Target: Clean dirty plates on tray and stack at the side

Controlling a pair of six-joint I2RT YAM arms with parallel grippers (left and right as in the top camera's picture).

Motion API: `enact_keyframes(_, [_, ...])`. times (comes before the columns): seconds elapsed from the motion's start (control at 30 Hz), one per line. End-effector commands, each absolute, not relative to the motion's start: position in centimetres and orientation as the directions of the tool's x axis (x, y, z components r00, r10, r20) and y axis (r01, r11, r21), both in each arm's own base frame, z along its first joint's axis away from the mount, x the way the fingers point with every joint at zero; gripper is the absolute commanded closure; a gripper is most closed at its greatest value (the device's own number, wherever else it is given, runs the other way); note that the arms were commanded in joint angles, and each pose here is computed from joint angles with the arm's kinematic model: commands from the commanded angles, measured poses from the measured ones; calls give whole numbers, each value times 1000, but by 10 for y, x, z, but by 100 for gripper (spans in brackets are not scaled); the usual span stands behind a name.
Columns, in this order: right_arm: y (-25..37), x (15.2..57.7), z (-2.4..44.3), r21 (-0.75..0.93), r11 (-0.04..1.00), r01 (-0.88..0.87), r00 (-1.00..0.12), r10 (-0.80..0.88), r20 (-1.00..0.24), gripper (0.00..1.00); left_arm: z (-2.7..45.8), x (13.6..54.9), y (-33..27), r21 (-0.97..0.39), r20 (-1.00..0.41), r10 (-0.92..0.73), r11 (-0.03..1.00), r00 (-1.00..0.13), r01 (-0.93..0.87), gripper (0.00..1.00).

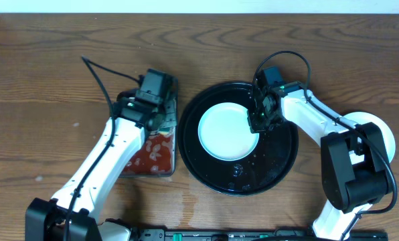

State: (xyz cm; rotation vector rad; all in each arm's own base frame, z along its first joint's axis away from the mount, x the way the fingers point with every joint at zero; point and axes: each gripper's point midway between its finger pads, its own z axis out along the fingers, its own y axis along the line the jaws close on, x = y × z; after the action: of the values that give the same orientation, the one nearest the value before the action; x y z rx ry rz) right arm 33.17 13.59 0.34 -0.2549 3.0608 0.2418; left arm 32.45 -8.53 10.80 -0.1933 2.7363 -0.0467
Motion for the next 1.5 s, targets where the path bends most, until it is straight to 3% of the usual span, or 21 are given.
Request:
enact_keyframes(0.0, [108,323,-13,8,984,-180,-983,-179,-26,99,86,318,-59,0,-337,-154,987,-929,-163,92])
enact_keyframes(0.13, [108,323,-13,8,984,-180,-983,-179,-26,99,65,316,-42,-4,-307,-198,978,-931,-207,93])
enact_keyframes(0.27, [108,323,-13,9,984,-179,-984,-179,-26,99,52,315,-47,-72,-277,-153,988,-949,-138,92])
enact_keyframes(0.53, [108,323,-13,9,984,-179,-984,-179,-25,99,35,311,-46,-47,-226,-112,993,-968,-104,91])
enact_keyframes(0.57, [108,323,-13,9,984,-179,-984,-179,-25,99,33,310,-46,-45,-218,-112,993,-969,-105,83])
enact_keyframes(0.6, [108,323,-13,8,984,-179,-984,-179,-25,99,31,308,-45,-43,-211,-112,994,-971,-105,68])
enact_keyframes(0.67, [108,323,-13,9,984,-179,-984,-179,-26,99,30,307,-45,-40,-202,-112,994,-973,-106,55])
enact_keyframes(0.73, [108,323,-13,9,984,-177,-984,-176,-26,99,30,305,-45,-39,-195,-111,994,-974,-106,49])
enact_keyframes(0.9, [110,322,-13,18,989,-149,-989,-149,-25,99,28,299,-44,-33,-172,-111,994,-979,-107,45])
enact_keyframes(1.0, [118,320,-12,65,986,-151,-988,-150,-20,99,27,293,-43,-26,-147,-111,994,-983,-108,26])
enact_keyframes(1.17, [133,317,-11,155,976,-153,-988,-154,-9,99,26,282,-41,-14,-103,-110,994,-989,-109,22])
enact_keyframes(1.33, [167,313,-1,354,906,-231,-972,-234,-34,99,26,280,-41,-11,-95,-109,994,-989,-109,22])
enact_keyframes(1.47, [170,313,5,389,893,-225,-973,-227,-43,99,26,280,-41,-11,-94,-109,994,-990,-109,22])
